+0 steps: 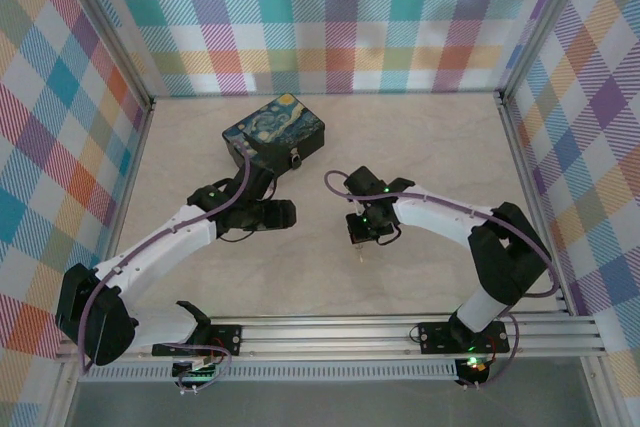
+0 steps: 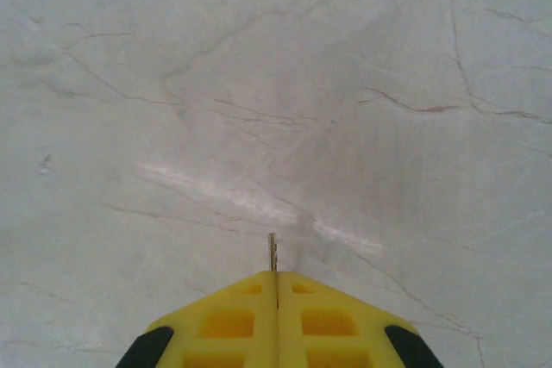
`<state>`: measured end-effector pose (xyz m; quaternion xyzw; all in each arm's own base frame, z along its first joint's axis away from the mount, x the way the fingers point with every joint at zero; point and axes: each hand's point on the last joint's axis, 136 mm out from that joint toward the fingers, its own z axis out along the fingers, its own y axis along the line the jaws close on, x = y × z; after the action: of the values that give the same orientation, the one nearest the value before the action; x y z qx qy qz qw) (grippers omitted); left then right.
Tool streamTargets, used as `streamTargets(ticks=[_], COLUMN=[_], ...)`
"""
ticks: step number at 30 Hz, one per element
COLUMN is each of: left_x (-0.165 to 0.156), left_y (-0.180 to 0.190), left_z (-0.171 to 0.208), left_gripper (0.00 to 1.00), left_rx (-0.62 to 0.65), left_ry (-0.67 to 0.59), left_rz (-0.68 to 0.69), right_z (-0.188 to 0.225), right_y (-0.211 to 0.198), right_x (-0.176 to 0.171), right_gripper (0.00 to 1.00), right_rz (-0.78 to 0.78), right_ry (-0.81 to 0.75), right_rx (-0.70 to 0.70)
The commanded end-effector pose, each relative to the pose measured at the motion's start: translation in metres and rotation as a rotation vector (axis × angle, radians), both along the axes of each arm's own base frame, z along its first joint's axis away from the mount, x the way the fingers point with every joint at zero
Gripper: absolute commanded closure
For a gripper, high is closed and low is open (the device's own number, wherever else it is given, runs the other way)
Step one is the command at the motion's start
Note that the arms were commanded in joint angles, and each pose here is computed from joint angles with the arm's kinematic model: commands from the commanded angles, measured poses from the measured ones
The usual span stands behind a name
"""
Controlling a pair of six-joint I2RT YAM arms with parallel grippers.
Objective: Unlock the padlock with the key
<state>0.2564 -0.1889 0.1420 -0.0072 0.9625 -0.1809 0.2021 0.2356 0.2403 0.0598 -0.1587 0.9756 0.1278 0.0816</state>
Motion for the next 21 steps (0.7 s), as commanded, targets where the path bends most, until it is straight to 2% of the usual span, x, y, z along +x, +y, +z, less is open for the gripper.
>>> streamTargets(ticks=[1,6,12,21], left_x=[0.0,0.007,0.019,0.027], left_y=[-0.037,-0.064,-0.071,-0.083], left_z=[-0.008,-0.01,-0.009,-0.009], left_gripper=[0.33,0.37,0.41,0.46], left_rx=[-0.195,-0.32,-0.499,-0.659], left_ry=[0.079,0.124,0.152,0.199], left_rz=[-0.033,-0.071,-0.042,0.008], right_z=[0.023,0.036,0.046,0.063], right_y=[0.014,0.031,0.046,0.066], right_x=[0.001,0.005,0.011,0.009], right_gripper=[1.0,1.0,1.0,1.0], right_rz=[0.046,0.087,0.091,0.095], right_ry=[-0.021,0.005,0.04,0.08], right_rx=[0.12,0.273,0.381,0.534])
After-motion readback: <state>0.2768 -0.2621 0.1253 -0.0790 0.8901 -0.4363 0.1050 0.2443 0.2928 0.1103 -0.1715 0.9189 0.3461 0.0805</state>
